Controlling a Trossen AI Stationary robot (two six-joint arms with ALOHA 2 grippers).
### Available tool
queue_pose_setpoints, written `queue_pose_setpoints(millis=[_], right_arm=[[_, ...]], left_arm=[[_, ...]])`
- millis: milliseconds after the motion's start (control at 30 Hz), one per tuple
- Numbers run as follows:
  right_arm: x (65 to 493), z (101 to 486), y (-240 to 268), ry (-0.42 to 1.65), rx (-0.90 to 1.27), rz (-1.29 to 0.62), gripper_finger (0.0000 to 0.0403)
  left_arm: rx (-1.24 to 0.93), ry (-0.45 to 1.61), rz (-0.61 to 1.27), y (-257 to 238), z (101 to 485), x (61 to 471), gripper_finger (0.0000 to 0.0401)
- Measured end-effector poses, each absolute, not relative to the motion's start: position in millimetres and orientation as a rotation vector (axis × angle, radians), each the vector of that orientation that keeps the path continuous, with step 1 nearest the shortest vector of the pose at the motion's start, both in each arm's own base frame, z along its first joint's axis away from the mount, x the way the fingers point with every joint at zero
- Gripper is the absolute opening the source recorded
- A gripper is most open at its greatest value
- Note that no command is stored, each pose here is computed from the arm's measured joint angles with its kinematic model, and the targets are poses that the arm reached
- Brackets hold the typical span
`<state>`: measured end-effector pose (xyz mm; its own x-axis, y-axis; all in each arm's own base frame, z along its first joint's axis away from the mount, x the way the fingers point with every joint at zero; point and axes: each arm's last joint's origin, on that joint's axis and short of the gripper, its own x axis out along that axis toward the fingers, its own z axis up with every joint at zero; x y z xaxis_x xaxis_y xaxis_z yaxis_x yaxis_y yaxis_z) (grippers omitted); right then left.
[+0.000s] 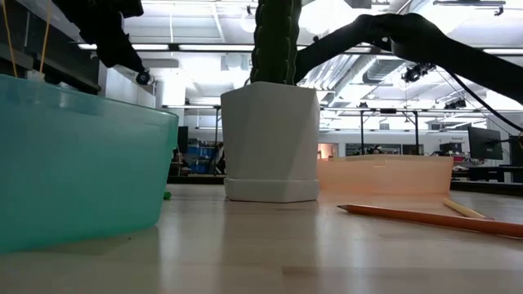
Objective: Sort pens & pencils
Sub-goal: Put the yellow pen into the orange bin
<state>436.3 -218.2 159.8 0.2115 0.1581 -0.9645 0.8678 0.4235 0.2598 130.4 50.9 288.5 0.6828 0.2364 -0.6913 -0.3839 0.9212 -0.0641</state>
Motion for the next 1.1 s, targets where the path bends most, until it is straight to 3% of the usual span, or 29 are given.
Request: queue_pose_setpoints(millis=[500, 767, 1100], right_arm=[[441.1, 161.7, -220.8, 1.226, 1.027, -0.635, 0.0106], [448.6, 166.6, -227.0, 1.111, 1.019, -0.639, 0.0108], [440.9, 165.9, -237.5, 1.11, 1.034, -0.716, 0.0108]], left_arm=[[-0.215, 0.754, 0.351, 50.7, 287.7, 129.7, 0.0108], [-0.216, 0.753, 0.351, 50.7, 287.7, 129.7, 0.0108], [-0.242, 0.749, 0.349, 50.4, 287.8, 129.8, 0.0108]])
